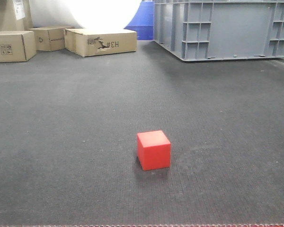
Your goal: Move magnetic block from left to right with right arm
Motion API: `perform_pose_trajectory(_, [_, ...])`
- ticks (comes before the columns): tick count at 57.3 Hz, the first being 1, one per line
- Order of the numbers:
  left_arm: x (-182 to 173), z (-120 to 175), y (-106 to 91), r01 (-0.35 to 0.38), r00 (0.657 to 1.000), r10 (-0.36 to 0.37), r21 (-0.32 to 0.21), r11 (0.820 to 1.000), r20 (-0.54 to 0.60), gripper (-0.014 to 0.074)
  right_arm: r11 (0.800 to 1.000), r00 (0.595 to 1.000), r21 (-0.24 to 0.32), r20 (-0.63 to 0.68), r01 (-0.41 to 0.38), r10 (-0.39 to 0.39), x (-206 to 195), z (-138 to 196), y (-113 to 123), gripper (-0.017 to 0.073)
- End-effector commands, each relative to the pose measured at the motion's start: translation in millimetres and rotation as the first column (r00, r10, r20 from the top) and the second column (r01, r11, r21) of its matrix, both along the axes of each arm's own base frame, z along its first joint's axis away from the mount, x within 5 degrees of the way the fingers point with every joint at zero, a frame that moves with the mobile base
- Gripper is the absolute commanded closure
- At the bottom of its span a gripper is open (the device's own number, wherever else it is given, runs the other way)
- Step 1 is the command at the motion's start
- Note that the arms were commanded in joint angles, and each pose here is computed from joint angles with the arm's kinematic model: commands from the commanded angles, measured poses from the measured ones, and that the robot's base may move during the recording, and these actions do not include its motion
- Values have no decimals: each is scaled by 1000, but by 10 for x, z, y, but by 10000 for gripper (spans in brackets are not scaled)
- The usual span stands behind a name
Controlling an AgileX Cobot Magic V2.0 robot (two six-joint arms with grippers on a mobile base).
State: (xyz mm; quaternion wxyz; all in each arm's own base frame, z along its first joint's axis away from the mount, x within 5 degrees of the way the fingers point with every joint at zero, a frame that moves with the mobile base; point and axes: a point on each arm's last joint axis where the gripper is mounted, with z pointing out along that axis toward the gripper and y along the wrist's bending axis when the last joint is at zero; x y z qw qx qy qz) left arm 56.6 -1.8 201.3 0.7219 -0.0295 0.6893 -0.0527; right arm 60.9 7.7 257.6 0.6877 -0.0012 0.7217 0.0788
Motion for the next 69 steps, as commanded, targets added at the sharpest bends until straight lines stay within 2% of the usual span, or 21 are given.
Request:
perform_pose_trajectory(1, [-10,49,5,-1,997,2,-5,1000,79,720,1000,995,-8,99,14,-13,-14,162,-12,526])
perform_pose_trajectory(23, [-10,49,5,-1,997,2,-5,1000,79,720,1000,992,-5,122,18,-18,-9,153,-15,526])
perform_pose_trajectory(41, [-10,49,5,-1,997,2,-5,1000,79,720,992,968,5,220,124,-122,-54,-214,-83,526])
perform_pose_trajectory(46, [-10,49,5,-1,997,2,-5,1000,79,720,992,969,-8,217,123,-118,-85,-339,-80,526])
perform_pose_trajectory(53, [-10,49,5,-1,997,2,-5,1000,79,720,988,970,-81,218,130,-110,-71,-441,-76,526])
perform_pose_trajectory(55, [-10,49,5,-1,997,2,-5,1000,79,720,988,968,-86,227,131,-109,-68,-455,-76,526])
perform_pose_trajectory(63, [-10,49,5,-1,997,2,-5,1000,79,720,988,963,-77,248,132,-110,-72,-432,-76,526])
perform_pose_trajectory(69, [-10,49,5,-1,997,2,-5,1000,79,720,991,962,-34,246,129,-117,-73,-430,-81,526])
